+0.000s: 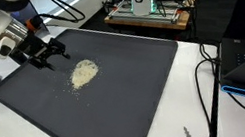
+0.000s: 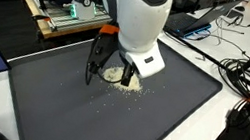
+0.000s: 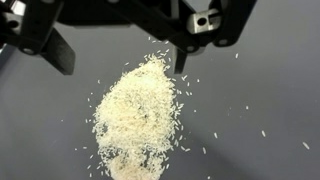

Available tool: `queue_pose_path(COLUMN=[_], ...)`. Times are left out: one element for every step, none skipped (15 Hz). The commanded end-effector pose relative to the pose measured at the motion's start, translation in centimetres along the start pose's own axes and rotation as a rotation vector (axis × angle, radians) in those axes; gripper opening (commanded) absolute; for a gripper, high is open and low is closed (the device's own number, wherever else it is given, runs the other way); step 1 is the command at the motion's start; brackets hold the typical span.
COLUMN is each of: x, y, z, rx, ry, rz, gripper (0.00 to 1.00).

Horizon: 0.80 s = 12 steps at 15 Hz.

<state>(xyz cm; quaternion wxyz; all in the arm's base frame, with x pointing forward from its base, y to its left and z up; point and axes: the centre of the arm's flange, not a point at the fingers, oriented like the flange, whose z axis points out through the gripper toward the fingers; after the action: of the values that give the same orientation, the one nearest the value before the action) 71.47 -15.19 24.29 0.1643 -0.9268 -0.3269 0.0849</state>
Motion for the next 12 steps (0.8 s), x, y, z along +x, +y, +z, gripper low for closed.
queue_pose_path(x=[3.1,3.9,4.6,5.3,6.1,6.9,7.5,8.1,8.6,9.0,9.4,9.6], y=[0.9,0.2,-0.3,-1.0,-1.6,-2.5,-3.2,-3.8,-4.4,-5.2,-6.0,-6.8], z=[-0.6,-0.5,-0.4,-0.4,-0.3,-0.3,-0.2,-0.1,0.1,0.2,0.3,0.4], rx=[-0.051,-0.066,-0.078,-0.088,-0.106,-0.124,-0.137,-0.15,-0.161,-0.178,-0.196,-0.212], ry=[-0.088,-0.111,-0.126,-0.142,-0.159,-0.182,-0.201,-0.216,-0.235,-0.248,-0.263,-0.271], rz=[-0.138,-0.178,-0.21,-0.24,-0.268,-0.294,-0.319,-0.343,-0.363,-0.358,-0.344,-0.309], gripper=[1.0,1.0,1.0,1.0,1.0,1.0,1.0,1.0,1.0,1.0,1.0,1.0])
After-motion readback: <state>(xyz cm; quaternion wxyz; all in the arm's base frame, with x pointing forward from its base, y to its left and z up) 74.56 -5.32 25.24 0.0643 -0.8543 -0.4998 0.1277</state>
